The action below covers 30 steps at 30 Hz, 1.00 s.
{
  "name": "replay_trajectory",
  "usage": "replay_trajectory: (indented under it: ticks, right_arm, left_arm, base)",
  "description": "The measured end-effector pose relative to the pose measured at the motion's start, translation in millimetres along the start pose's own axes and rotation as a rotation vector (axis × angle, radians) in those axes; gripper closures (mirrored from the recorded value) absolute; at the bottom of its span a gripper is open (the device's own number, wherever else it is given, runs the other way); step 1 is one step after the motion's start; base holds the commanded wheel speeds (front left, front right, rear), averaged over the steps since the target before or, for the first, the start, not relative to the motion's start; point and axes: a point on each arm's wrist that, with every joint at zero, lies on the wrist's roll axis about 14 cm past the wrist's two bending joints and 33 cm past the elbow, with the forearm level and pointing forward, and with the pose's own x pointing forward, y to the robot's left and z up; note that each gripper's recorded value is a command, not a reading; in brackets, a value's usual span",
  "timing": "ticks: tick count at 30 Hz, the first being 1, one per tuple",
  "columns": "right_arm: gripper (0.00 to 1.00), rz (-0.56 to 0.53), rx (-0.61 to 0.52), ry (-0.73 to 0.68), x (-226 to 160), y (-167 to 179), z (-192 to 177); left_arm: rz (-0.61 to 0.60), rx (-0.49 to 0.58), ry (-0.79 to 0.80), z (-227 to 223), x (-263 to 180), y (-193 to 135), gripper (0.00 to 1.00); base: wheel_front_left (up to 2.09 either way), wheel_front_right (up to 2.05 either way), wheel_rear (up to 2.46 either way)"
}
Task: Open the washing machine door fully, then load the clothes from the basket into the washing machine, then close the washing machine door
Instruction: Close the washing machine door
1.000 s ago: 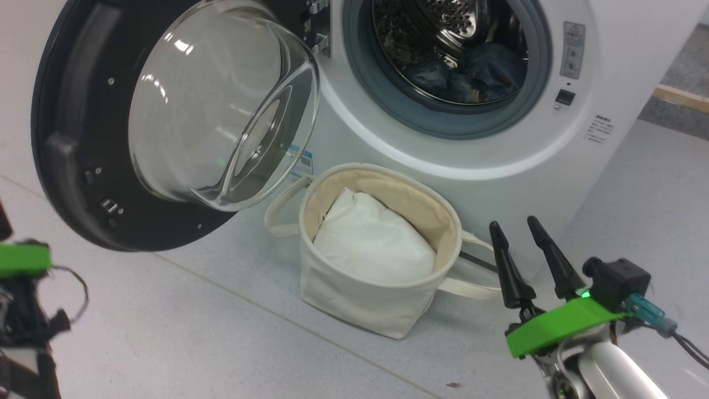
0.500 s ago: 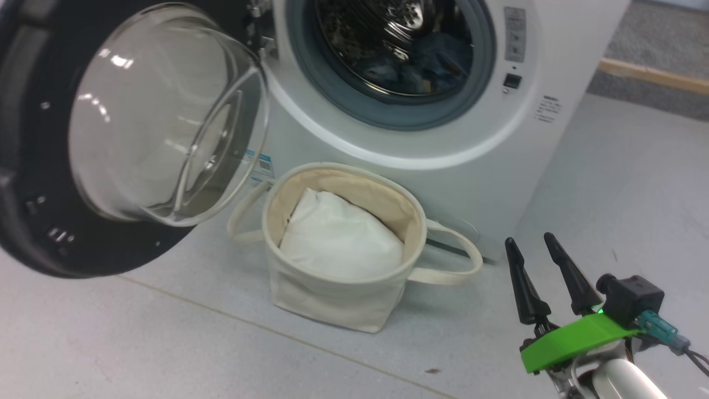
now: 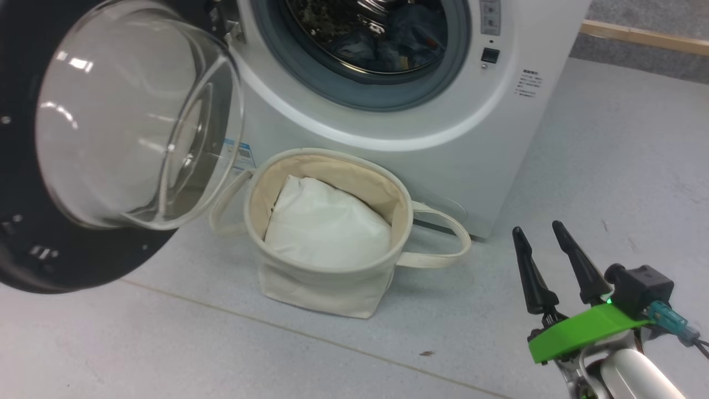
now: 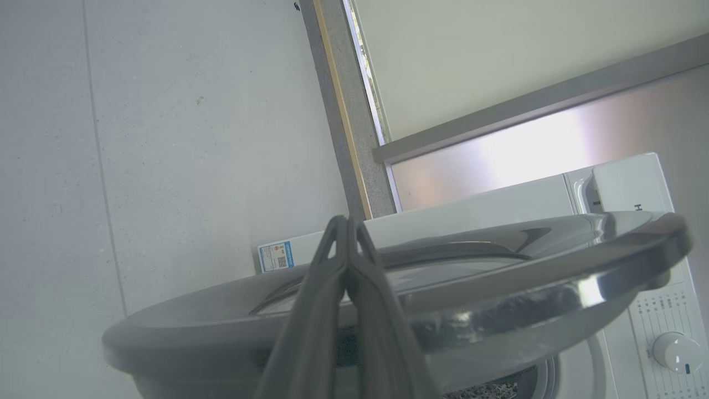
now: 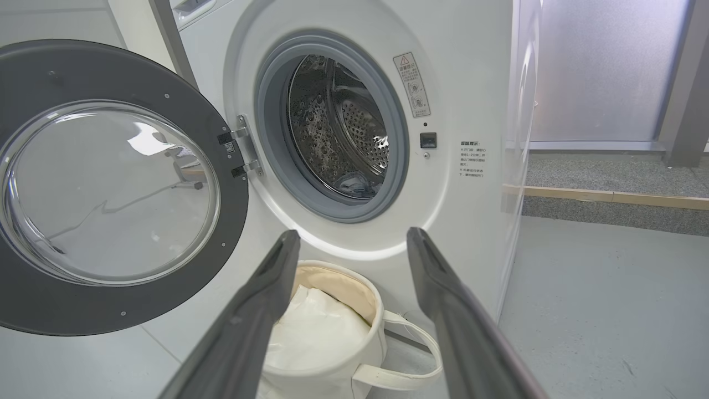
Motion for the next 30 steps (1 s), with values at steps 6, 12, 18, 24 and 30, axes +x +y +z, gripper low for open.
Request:
replay_trajectory:
  ticks: [6,12,18,24,30]
  right_arm:
    - [0.0,0.036,0.009,-0.005,8.5,13.1,0.2]
    - [0.0,0.078,0.027,-0.01,18.1,30.8,0.1]
    - [0.0,0.08,0.032,-0.022,17.8,36.2,3.4]
    - [0.0,0.028,0.04,-0.029,7.3,25.1,4.8]
    - [0.0,-0.052,0.032,-0.059,-9.5,6.3,13.9]
  left_arm:
    - [0.01,0.031,0.282,-46.3,-13.2,8.1,1.0]
    - [-0.102,0.084,0.456,-87.9,-27.9,-22.0,1.0]
    - [-0.171,0.202,0.641,-132.9,-50.2,-26.6,1.0]
    - [-0.269,0.291,0.737,-178.4,-64.6,-43.2,1.0]
    - [-0.353,0.347,0.844,-223.4,-75.2,-62.9,1.0]
  base:
    - [0.0,0.0,0.0]
    - [0.0,0.0,0.0]
    - [0.0,0.0,0.0]
    - [0.0,0.0,0.0]
    - [0.0,0.0,0.0]
